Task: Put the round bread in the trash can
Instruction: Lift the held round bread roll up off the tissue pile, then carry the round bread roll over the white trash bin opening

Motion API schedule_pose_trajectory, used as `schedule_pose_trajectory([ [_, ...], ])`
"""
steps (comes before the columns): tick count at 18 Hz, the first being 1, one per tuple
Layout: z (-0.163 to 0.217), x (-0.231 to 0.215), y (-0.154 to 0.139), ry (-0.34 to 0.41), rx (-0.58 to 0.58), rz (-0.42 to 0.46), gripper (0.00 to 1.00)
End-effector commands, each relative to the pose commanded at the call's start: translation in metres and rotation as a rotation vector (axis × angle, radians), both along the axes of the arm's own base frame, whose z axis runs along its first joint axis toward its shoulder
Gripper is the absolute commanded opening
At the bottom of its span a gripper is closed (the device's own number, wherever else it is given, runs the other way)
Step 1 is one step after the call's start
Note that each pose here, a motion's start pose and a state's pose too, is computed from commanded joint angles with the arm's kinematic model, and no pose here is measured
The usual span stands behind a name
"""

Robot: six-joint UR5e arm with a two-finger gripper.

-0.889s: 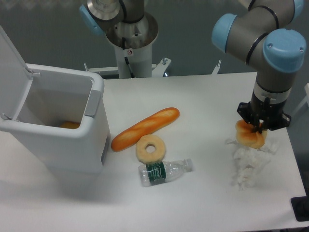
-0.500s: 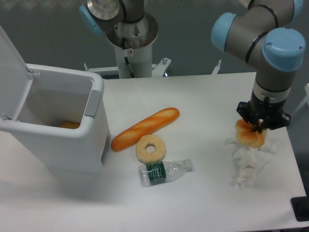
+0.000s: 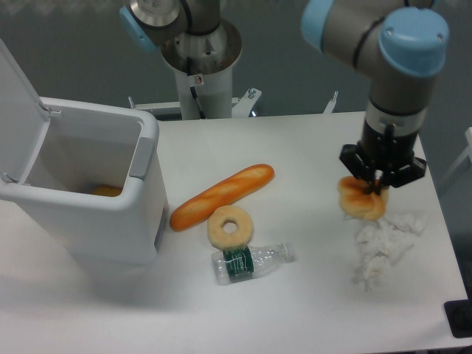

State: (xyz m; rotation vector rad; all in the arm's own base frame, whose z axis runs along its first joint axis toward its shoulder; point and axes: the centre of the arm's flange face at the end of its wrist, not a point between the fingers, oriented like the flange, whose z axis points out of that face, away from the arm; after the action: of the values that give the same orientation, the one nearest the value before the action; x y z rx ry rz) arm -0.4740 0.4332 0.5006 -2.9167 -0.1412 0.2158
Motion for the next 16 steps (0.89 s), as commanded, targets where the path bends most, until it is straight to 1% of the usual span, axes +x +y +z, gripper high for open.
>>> schedule_pose_trajectory([
  [2, 0.014, 0.023, 0.005, 0.0, 0.028, 0.016, 0.0],
  [4, 0.026, 0.054, 0.019, -0.005, 0.054, 0.021, 0.0],
  [5, 0.031, 0.07, 0.027, -0.006, 0.065, 0.008, 0.0],
  [7, 0.039, 0.098, 0.033, -0.02, 0.091, 0.019, 0.0],
  [9, 0.044, 0.132, 0.042, -0.036, 0.109, -0.002, 0.0],
  [11, 0.053, 0.165, 0.053, -0.065, 0.152, -0.025, 0.0],
  [13, 0.062, 0.19, 0.059, -0.094, 0.189, -0.017, 0.0],
  [16, 0.068, 0.239, 0.077, -0.121, 0.206, -0.051, 0.0],
])
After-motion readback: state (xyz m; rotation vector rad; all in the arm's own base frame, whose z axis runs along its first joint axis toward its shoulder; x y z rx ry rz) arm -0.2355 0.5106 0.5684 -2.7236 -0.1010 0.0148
